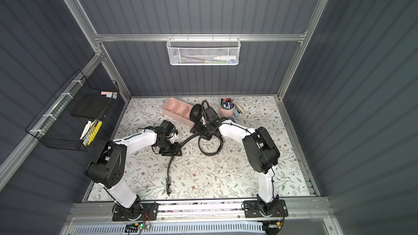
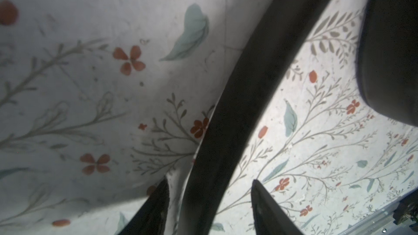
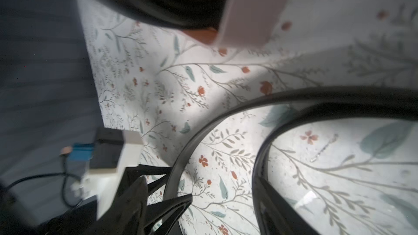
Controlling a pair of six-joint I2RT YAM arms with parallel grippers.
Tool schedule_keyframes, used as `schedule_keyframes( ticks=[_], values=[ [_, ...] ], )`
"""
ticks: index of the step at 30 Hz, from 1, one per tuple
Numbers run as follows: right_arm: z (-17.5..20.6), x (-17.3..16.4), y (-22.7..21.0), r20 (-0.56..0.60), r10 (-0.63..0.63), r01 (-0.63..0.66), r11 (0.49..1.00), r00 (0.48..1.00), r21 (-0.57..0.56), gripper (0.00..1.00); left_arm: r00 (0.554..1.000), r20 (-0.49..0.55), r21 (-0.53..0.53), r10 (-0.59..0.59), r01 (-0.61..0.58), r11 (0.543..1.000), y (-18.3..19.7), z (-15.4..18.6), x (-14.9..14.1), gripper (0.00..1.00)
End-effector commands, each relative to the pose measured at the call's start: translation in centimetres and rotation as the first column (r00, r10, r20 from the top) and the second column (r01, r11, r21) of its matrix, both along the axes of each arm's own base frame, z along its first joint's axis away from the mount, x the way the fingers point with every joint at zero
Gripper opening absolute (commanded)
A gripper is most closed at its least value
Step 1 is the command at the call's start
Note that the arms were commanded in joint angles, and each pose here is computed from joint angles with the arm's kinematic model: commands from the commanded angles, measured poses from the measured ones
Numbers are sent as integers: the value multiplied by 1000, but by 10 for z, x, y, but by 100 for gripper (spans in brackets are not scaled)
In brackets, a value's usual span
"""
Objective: Place the belts into the storage roll
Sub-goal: Roll the belt at the center of the board.
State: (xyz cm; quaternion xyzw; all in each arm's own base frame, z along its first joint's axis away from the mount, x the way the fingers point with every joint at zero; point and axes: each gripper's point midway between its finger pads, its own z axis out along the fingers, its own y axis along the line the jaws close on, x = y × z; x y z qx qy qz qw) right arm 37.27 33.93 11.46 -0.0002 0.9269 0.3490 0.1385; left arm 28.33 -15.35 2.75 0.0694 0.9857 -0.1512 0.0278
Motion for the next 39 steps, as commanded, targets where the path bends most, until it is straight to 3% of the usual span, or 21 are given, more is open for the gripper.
schedule_keyframes(
  ticks=[1,3,4,5,8,9,11,18,32,36,39],
  values=[
    [32,-26,-37,193,415,-381,905,889,-189,76,999,-29,32,-19,20,999,8,2,-18,61],
    [28,-39,-70,230,687,-562,708,690,-428,74,999,-30,46,-15,17,999,11,2,-19,61],
    [22,-34,-87,218,748,-562,628,627,-539,73,1000,-22,60,-10,11,998,14,1,-18,61],
    [17,-34,-98,216,824,-585,532,524,-612,72,1000,-18,65,-9,10,998,15,0,-19,61],
    [-7,-49,-117,137,980,-624,196,142,-756,70,999,-34,80,-19,22,997,19,-3,-26,61],
    [-15,-49,-121,110,992,-604,126,64,-787,70,999,-40,87,-25,28,996,20,-4,-27,61],
    [-23,-46,-125,85,996,-578,65,-7,-814,70,998,-47,89,-36,40,995,21,-4,-29,61],
    [-46,-36,-131,30,998,-580,-9,-58,-815,69,996,-70,87,-47,53,995,19,-9,-29,61],
    [-86,-75,-137,-26,977,-646,-160,-212,-746,68,992,-103,124,-67,79,989,25,-19,-32,59],
    [-105,-73,-137,-61,981,-653,-169,-184,-739,65,990,-123,132,-72,88,987,27,-24,-36,53],
    [-109,-69,-135,-73,993,-687,-119,-95,-717,58,987,-143,162,-71,94,982,32,-27,-40,32]
  ],
)
